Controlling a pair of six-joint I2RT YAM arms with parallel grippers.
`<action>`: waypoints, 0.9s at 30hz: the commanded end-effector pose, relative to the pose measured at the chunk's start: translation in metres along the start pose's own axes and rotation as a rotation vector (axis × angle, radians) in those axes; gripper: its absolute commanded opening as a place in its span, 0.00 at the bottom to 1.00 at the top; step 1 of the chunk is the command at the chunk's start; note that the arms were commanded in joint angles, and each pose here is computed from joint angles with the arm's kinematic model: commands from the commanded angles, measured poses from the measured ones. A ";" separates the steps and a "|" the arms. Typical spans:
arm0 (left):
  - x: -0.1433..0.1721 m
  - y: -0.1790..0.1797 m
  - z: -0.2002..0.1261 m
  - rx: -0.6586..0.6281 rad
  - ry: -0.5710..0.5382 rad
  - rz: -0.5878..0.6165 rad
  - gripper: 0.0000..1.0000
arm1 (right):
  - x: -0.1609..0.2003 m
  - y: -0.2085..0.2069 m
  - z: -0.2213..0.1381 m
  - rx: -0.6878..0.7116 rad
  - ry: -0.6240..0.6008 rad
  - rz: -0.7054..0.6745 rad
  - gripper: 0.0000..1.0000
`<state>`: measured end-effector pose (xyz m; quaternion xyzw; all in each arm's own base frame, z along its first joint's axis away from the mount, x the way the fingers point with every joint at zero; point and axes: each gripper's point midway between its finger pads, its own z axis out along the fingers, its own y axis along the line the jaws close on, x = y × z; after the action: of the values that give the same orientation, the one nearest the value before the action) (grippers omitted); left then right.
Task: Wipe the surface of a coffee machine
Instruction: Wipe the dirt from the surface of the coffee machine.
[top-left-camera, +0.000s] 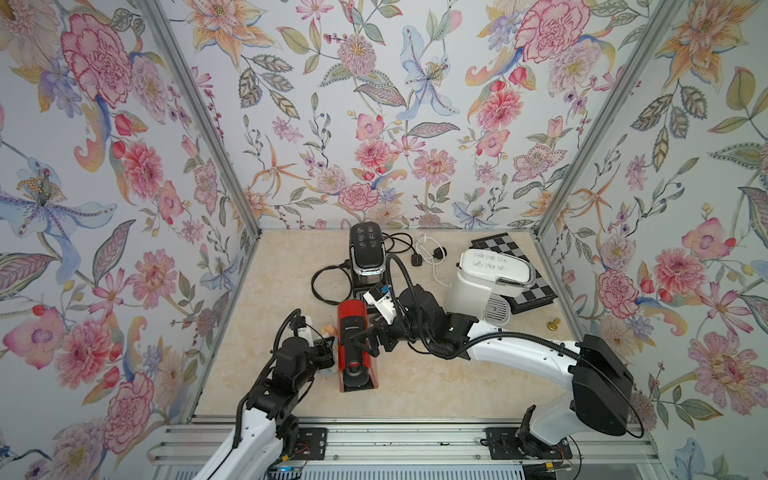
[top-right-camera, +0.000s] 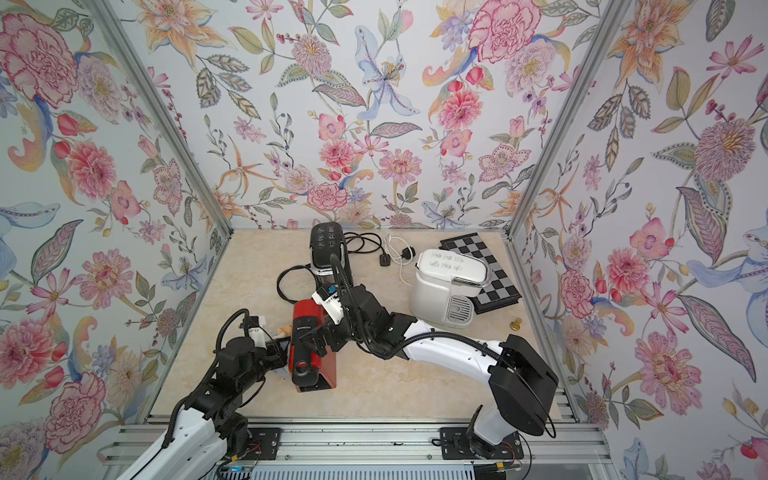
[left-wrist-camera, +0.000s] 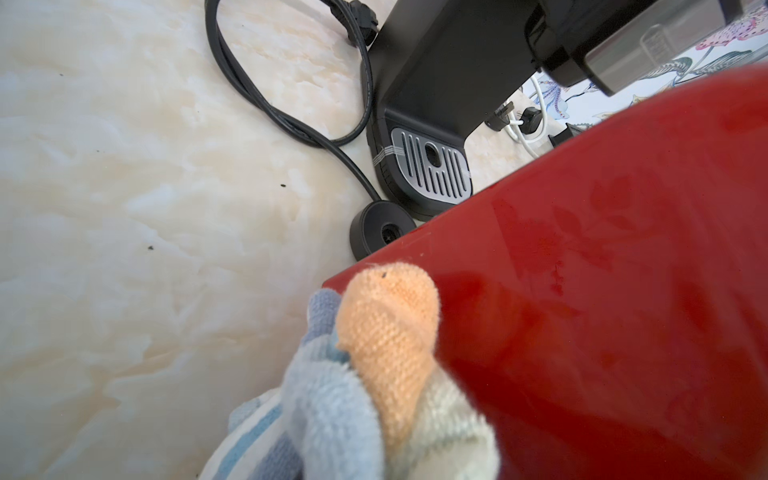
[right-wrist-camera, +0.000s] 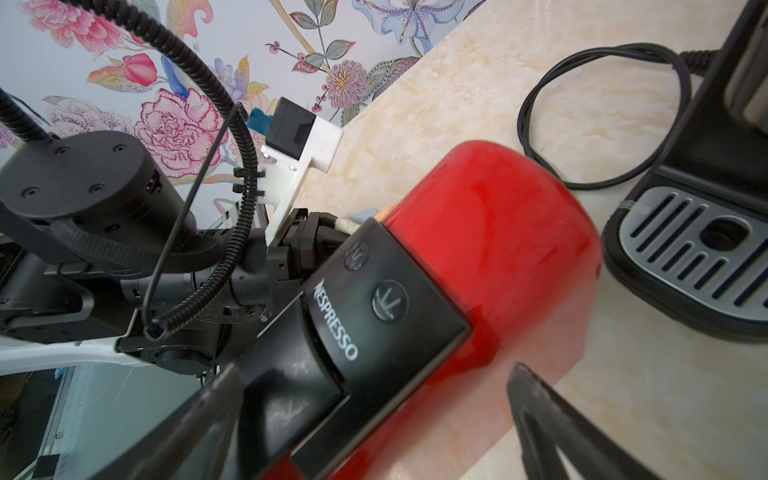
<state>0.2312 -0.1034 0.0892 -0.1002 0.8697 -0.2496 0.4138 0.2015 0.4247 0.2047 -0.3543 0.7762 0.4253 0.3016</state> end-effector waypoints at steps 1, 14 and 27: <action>0.033 0.007 -0.001 -0.071 0.130 0.003 0.00 | 0.012 -0.011 0.004 0.027 0.048 0.015 1.00; 0.044 -0.003 -0.005 -0.098 0.185 0.017 0.00 | 0.011 -0.013 0.005 0.020 0.052 0.014 1.00; -0.042 -0.088 -0.053 0.170 -0.011 -0.027 0.00 | 0.015 -0.014 0.007 0.006 0.066 0.013 1.00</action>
<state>0.2089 -0.1197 0.1263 -0.0998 0.8841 -0.2477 0.3835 0.2038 0.4231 0.2023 -0.3550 0.7762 0.4309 0.2929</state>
